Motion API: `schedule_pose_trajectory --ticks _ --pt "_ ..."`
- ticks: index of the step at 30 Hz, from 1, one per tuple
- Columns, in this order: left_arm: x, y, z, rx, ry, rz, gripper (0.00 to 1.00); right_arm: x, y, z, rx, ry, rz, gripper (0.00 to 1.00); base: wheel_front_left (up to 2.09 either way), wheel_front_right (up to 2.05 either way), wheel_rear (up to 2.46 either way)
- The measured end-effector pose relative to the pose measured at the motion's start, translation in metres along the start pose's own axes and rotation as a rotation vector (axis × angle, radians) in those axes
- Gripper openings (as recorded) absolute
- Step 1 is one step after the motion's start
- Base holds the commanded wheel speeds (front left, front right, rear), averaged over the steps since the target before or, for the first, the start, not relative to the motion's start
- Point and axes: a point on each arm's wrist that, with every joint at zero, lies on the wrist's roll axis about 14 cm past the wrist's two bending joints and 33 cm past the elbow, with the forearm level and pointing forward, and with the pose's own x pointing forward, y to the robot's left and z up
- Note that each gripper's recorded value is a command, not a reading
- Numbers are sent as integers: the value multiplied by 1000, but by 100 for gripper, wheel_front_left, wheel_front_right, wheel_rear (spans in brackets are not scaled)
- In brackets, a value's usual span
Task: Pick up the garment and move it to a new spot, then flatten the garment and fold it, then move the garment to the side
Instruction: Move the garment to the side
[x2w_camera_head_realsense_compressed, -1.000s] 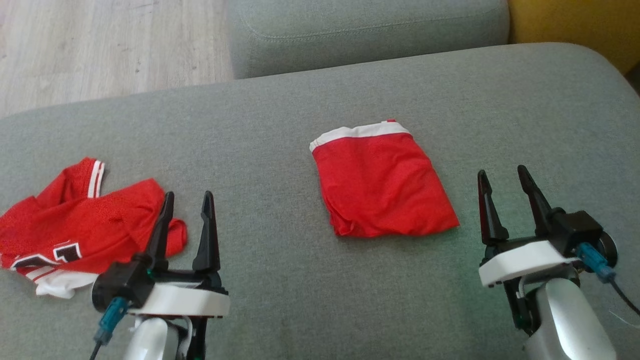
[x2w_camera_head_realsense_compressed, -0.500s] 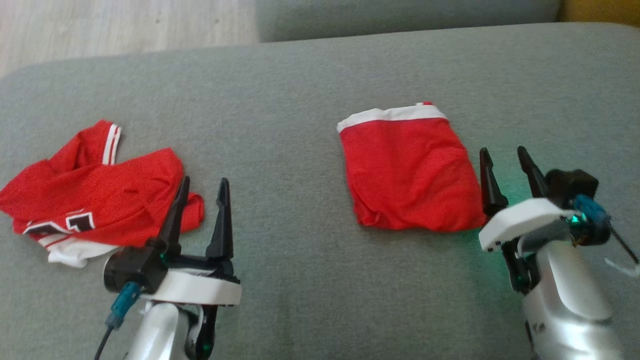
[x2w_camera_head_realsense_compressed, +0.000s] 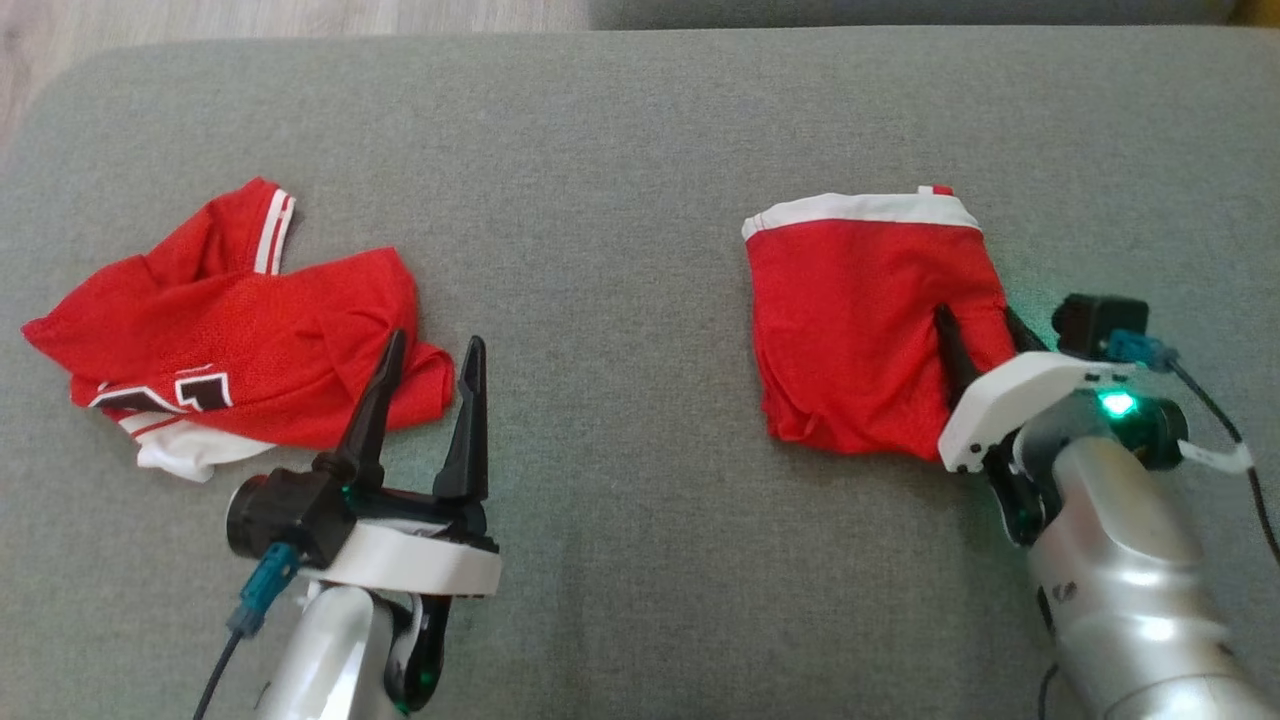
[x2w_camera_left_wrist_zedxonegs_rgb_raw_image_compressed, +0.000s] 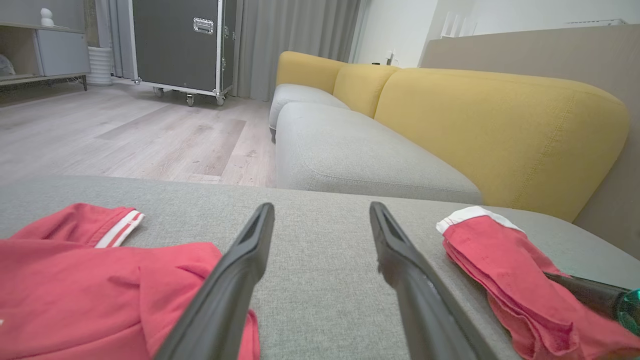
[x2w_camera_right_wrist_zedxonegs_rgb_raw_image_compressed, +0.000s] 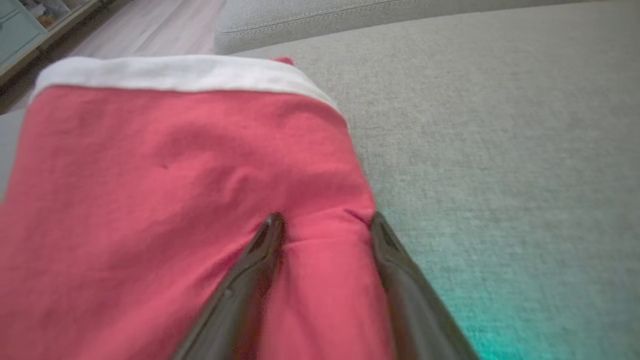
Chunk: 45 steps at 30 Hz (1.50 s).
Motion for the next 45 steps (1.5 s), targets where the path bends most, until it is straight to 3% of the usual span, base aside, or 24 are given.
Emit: schedule_pose_trajectory --ticks 2,12,20,25,32,37,45 --pt "0 0 0 0 1 1 100 2 2 1 -24 6 9 0 0 0 0" --pt "0 -11 12 4 -33 -29 100 -15 -8 16 -147 -57 8 0 0 0 0" --pt "7 -29 24 3 -68 -76 100 -36 -41 51 -378 -110 -28 0 0 0 0" --pt "13 -31 22 -3 -67 -84 100 -46 -89 49 -498 -25 -101 0 0 0 0" --pt "27 -27 5 -15 -29 -83 100 -58 -186 83 -628 61 -285 0 0 0 0" --pt "40 -21 2 -14 -27 -76 100 -60 -228 85 -630 124 -373 0 0 0 0" --pt "44 -9 -11 -9 3 -51 100 -57 -261 86 -597 184 -462 0 0 0 0"
